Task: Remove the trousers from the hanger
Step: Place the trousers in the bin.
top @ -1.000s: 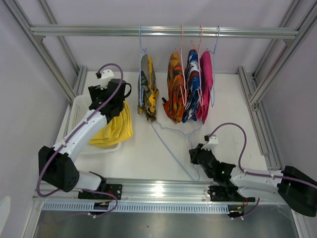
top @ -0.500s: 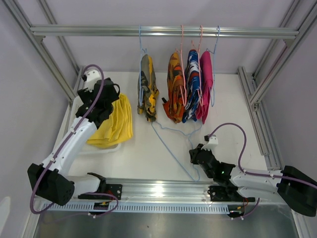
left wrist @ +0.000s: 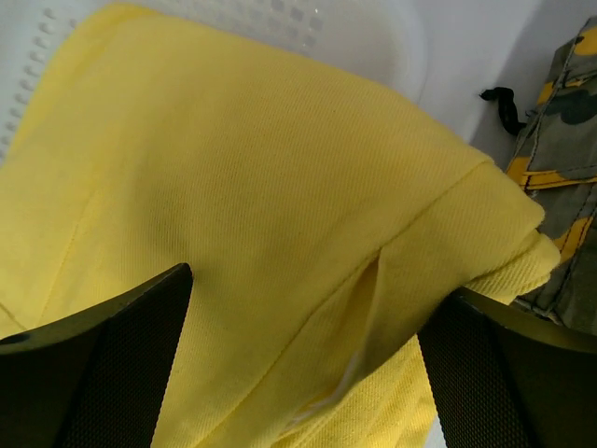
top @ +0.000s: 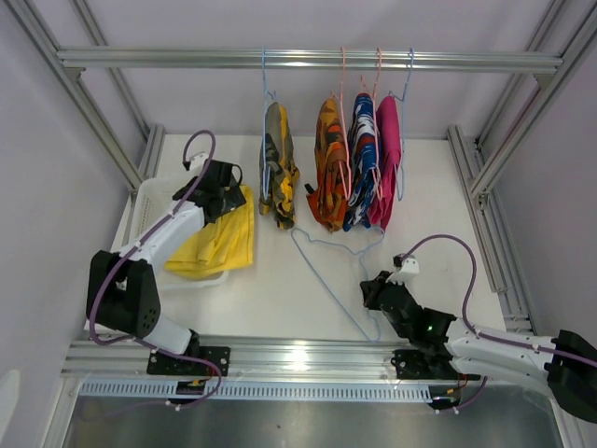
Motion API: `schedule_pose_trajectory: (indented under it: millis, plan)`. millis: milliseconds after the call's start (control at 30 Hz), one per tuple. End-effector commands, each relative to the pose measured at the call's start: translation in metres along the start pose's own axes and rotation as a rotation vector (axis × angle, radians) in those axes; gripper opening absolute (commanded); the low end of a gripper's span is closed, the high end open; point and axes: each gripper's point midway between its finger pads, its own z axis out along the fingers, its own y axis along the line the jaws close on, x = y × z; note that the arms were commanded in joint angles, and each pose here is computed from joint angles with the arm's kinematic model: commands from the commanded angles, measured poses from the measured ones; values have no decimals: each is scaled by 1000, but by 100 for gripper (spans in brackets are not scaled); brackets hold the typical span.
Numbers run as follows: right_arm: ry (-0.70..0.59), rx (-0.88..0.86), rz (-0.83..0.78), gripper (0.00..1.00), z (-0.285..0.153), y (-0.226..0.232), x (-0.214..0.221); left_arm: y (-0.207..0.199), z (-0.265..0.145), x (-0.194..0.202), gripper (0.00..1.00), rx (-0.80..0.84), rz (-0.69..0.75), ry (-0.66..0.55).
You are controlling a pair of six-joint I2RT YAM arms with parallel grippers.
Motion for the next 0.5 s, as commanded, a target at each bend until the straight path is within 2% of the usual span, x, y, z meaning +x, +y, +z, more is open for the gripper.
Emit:
schedule_pose_trajectory:
  millis: [0,267,467]
  plan:
    - [-39,20,17,0,-3,-3,-10,-13,1,13,99,75,-59,48]
    - [-71,-22,-10,0,-17,17,-33,-6,-49,-17,99,146,-80,-33]
    - [-108,-146,-143,0,-42,55,-53,-10,-99,-39,100,276,-72,-91]
